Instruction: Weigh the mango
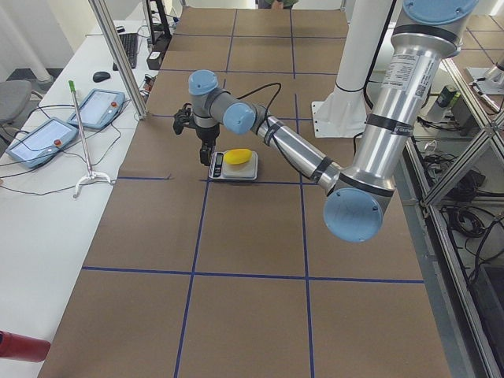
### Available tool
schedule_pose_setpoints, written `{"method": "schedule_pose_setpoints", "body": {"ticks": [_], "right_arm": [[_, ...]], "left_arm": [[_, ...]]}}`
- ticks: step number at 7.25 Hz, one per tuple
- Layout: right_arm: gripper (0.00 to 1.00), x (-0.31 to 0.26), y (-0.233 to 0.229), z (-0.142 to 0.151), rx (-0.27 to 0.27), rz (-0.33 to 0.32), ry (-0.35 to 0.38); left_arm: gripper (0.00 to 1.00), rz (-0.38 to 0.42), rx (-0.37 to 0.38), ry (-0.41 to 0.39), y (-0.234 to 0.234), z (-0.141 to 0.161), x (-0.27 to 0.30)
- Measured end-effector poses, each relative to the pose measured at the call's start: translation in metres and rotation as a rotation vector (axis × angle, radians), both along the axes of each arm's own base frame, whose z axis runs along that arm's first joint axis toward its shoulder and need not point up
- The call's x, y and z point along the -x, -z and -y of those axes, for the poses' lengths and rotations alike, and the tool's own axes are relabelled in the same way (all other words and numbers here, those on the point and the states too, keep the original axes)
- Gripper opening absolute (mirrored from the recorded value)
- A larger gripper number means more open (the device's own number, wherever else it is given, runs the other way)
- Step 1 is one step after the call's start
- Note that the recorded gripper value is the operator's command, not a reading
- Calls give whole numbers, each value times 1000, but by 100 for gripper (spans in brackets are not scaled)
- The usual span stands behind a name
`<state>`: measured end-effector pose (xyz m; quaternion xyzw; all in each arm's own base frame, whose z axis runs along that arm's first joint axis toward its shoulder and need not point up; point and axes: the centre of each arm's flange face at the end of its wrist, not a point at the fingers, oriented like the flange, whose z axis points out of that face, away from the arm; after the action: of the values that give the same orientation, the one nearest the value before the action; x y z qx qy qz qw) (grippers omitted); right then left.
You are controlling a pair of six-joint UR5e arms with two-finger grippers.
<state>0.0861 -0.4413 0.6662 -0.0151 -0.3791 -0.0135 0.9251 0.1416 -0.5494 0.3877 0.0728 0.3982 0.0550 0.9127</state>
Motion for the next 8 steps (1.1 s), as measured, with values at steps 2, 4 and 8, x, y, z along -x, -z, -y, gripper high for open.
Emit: {"method": "schedule_pose_setpoints", "body": {"ticks": [2,4,8], "right_arm": [[100,0,0,0,0,0,0],[100,0,0,0,0,0,0],[100,0,0,0,1,0,0]], "left_arm": [[100,76,-104,-113,-90,-2,80],[100,101,-126,-139,-170,-7,132],[100,60,-91,-105,-244,-41,166]]}}
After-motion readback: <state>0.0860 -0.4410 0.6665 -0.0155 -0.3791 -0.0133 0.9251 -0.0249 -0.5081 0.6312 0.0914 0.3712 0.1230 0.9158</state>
